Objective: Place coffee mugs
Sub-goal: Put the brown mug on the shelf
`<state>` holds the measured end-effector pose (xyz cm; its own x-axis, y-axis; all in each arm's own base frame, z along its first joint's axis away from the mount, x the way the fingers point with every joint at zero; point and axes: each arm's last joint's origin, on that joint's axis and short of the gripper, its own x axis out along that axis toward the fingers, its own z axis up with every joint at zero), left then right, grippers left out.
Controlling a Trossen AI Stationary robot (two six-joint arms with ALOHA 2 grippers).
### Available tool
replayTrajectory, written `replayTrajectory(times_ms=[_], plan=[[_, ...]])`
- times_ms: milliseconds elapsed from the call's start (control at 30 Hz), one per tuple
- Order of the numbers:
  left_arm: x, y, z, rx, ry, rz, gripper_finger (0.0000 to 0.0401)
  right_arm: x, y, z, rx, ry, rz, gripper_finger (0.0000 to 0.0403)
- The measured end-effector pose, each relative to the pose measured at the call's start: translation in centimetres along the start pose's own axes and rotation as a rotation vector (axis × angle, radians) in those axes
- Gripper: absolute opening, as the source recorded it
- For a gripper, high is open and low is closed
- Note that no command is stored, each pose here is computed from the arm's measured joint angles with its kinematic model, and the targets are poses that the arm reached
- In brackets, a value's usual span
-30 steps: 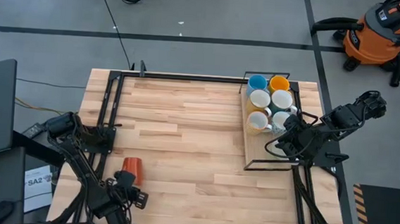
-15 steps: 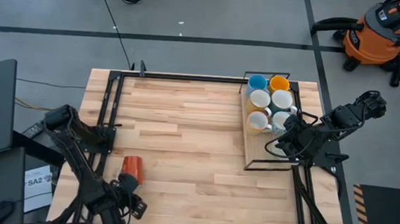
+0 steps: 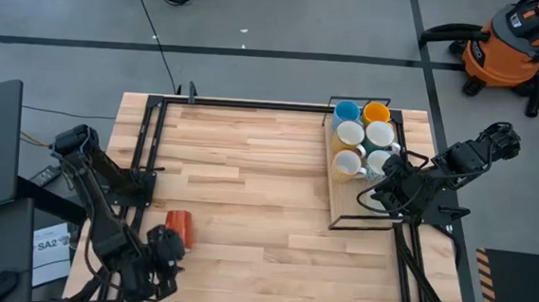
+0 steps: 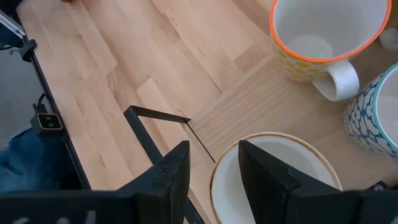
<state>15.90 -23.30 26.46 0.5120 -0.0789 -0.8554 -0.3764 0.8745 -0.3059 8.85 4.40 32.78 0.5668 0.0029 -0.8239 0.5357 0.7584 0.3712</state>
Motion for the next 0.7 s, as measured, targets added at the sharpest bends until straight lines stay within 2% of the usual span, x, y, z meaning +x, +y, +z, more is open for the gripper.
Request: replayTrajectory(times_ms=[100,333,567,700], plan=[[-0.1,0.9,-0.3,0.08,0.052,0.082,0.0144,0.0,0.0,0.0,-0.008,0.001,0.0,0.0142],[-0.7,2.9,-1.2,0.162,0.194,0.274,0.0144,0.0,0.0,0.0,-0.018,0.0,0.0,0.0142],[-0.7,2.7,-2.0,0.144,0.195,0.275,0.0144,0.0,0.0,0.0,-0.016,0.0,0.0,0.0142],[0.2,2.4,-2.9,0.156,0.201,0.315,0.0144,0.0,0.1,0.0,-0.013,-0.002,0.006,0.0142]])
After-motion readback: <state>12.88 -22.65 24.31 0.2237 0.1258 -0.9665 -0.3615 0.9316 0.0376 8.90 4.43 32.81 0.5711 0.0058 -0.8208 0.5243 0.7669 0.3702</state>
